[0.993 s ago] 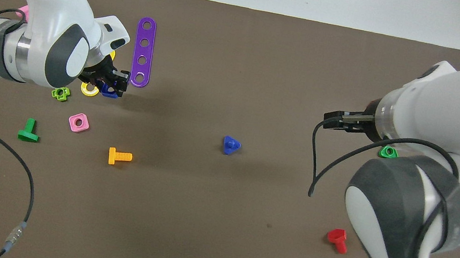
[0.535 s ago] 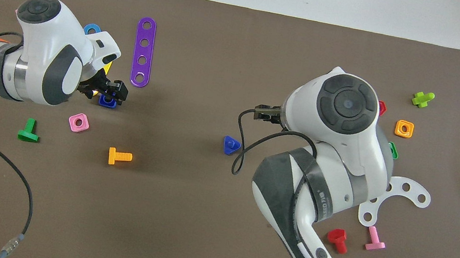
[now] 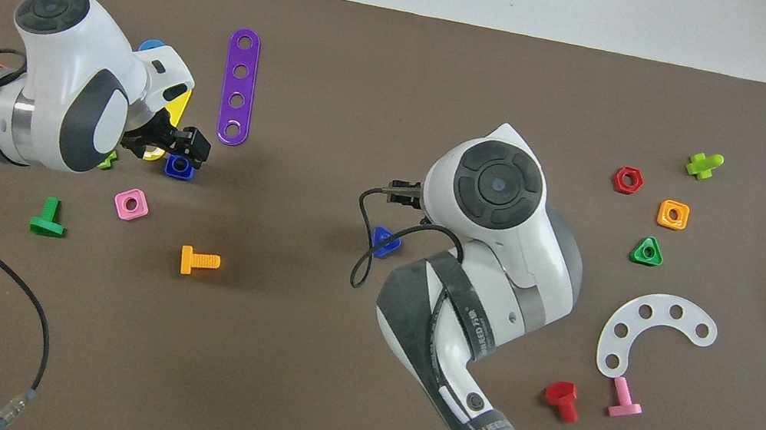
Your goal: Unscrew and place screws in storage area
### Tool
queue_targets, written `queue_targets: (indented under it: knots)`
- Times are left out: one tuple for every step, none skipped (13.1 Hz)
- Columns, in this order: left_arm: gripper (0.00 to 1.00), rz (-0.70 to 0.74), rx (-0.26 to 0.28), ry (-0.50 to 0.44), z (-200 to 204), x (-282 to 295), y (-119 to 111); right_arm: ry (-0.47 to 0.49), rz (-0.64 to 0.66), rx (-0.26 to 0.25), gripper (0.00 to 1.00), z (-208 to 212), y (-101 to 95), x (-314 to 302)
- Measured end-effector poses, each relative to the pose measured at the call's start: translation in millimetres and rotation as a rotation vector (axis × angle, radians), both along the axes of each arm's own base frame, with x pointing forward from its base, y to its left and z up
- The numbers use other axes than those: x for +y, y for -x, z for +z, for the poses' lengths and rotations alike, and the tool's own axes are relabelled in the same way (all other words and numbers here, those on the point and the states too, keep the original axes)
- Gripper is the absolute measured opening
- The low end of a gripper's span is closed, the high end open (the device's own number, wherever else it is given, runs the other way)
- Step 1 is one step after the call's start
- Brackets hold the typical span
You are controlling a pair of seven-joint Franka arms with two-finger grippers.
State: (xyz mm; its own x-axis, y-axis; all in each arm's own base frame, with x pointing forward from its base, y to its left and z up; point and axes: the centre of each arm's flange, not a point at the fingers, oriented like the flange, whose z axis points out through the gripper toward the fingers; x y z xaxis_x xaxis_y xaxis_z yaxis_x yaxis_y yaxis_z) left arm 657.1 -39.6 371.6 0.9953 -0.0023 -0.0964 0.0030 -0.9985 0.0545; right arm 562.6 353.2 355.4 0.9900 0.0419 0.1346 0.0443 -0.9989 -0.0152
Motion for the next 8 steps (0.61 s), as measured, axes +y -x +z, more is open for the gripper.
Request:
queue_targets:
  knots:
    - [1.0, 0.037, -0.014, 0.001, 12.5, 31.1, -2.1, 0.002, 0.005, 0.005, 0.9, -10.4, 4.5, 4.4]
    - [1.0, 0.054, -0.02, 0.005, 23.8, 62.5, 0.7, 0.003, 0.016, 0.01, 0.89, -18.7, 9.7, 9.6]
    - [1.0, 0.057, -0.022, 0.012, 35.9, 90.8, 7.3, 0.004, 0.024, 0.013, 0.88, -26.5, 15.9, 15.4]
    - [1.0, 0.061, -0.025, 0.017, 48.5, 109.9, 15.2, 0.007, 0.024, 0.02, 0.86, -33.0, 21.4, 18.4]
    - [1.0, 0.065, -0.039, 0.017, 63.7, 120.5, 24.4, 0.012, 0.024, 0.028, 0.85, -38.8, 25.6, 18.8]
    - [1.0, 0.063, -0.051, 0.01, 82.0, 123.1, 34.3, 0.014, 0.025, 0.032, 0.8, -43.1, 28.0, 18.0]
    - [1.0, 0.051, -0.062, 0.0, 102.4, 121.2, 43.7, 0.016, 0.026, 0.035, 0.8, -45.3, 29.2, 17.4]
    - [1.0, 0.037, -0.082, -0.012, 125.3, 117.1, 52.2, 0.017, 0.028, 0.036, 0.73, -45.8, 30.4, 18.6]
